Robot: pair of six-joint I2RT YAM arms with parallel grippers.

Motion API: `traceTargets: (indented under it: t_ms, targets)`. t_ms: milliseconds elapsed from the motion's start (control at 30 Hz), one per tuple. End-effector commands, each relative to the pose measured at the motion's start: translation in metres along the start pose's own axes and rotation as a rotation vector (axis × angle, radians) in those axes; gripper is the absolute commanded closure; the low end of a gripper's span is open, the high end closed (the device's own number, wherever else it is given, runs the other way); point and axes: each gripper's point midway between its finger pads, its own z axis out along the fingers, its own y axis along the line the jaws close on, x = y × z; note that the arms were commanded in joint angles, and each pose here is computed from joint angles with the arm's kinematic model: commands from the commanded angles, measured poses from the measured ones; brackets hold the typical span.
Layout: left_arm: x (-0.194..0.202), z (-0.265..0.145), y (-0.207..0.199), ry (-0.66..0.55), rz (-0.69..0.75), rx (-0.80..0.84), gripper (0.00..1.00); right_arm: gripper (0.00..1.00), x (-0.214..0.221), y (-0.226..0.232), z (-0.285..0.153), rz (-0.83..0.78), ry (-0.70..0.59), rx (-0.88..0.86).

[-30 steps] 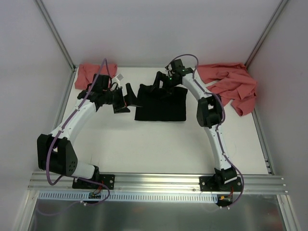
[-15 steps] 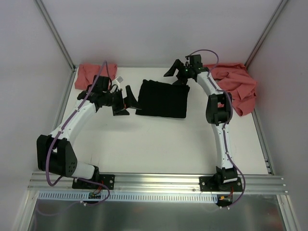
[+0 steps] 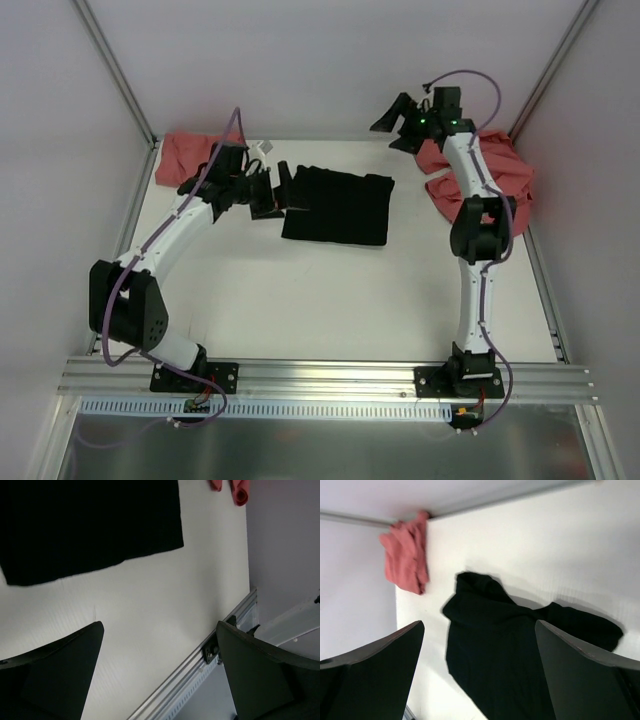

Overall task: Fold and stack the t-shirts
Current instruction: Fold the long partially folded tshirt into a neat square

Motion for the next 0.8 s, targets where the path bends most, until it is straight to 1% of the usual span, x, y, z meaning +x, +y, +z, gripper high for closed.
traceTargets:
  t_ms: [0,33,67,100,133,167,200,233,267,300,333,367,433,467,533,567,667,767]
  targets:
    - [-0.049,0.02,-0.03,-0.11,0.11,0.119,0.01,0.01,-0.059,0.087,-0.107,-0.146,-0.208,-0.091]
    - [-0.061,0.027,-0.037,-0.134,0.132,0.166,0.01,0.01,-0.054,0.094,-0.124,-0.146,-0.208,-0.101]
    - [-0.064,0.048,-0.027,-0.107,0.107,0.178,0.01,0.01,-0.046,0.094,-0.131,-0.141,-0.192,-0.09]
    - [-0.075,0.054,-0.036,-0.115,0.095,0.217,0.01,0.01,-0.039,0.095,-0.138,-0.139,-0.18,-0.082]
    - [-0.086,0.06,-0.044,-0.134,0.117,0.271,0.01,0.0,-0.021,0.093,-0.146,-0.123,-0.147,-0.075]
    - [-0.094,0.079,-0.042,-0.122,0.104,0.293,0.01,0.01,-0.01,0.089,-0.149,-0.112,-0.127,-0.068]
    - [-0.099,0.088,-0.043,-0.111,0.07,0.313,0.01,0.01,0.001,0.085,-0.151,-0.094,-0.11,-0.055]
    - [-0.094,0.114,-0.027,-0.058,0.023,0.315,0.01,0.01,0.025,0.075,-0.155,-0.061,-0.068,-0.034]
    - [-0.11,0.118,-0.039,-0.072,0.019,0.355,0.01,0.01,0.039,0.074,-0.157,-0.043,-0.042,-0.037]
    - [-0.112,0.127,-0.036,-0.06,0.008,0.365,0.01,0.01,0.052,0.07,-0.159,-0.03,-0.023,-0.028]
    - [-0.108,0.147,-0.021,-0.03,-0.021,0.354,0.01,0.0,0.077,0.063,-0.165,-0.012,0.012,-0.014]
    - [-0.116,0.151,-0.024,-0.043,-0.014,0.363,0.01,0.01,0.091,0.061,-0.168,-0.008,0.031,-0.011]
    - [-0.116,0.167,-0.012,-0.046,-0.033,0.364,0.01,0.01,0.118,0.059,-0.175,-0.013,0.075,-0.003]
    - [-0.123,0.168,-0.015,-0.066,-0.023,0.378,0.01,0.01,0.134,0.057,-0.185,-0.016,0.091,0.006]
    - [-0.124,0.179,-0.006,-0.064,-0.031,0.369,0.01,0.01,0.155,0.051,-0.195,-0.025,0.126,0.032]
    - [-0.128,0.18,-0.009,-0.074,-0.022,0.375,0.01,0.01,0.166,0.049,-0.203,-0.029,0.129,0.038]
    - [-0.136,0.184,-0.006,-0.109,0.011,0.381,0.01,0.01,0.183,0.044,-0.216,-0.032,0.145,0.059]
    - [-0.142,0.186,-0.002,-0.134,0.01,0.382,0.01,0.01,0.197,0.039,-0.225,-0.033,0.164,0.082]
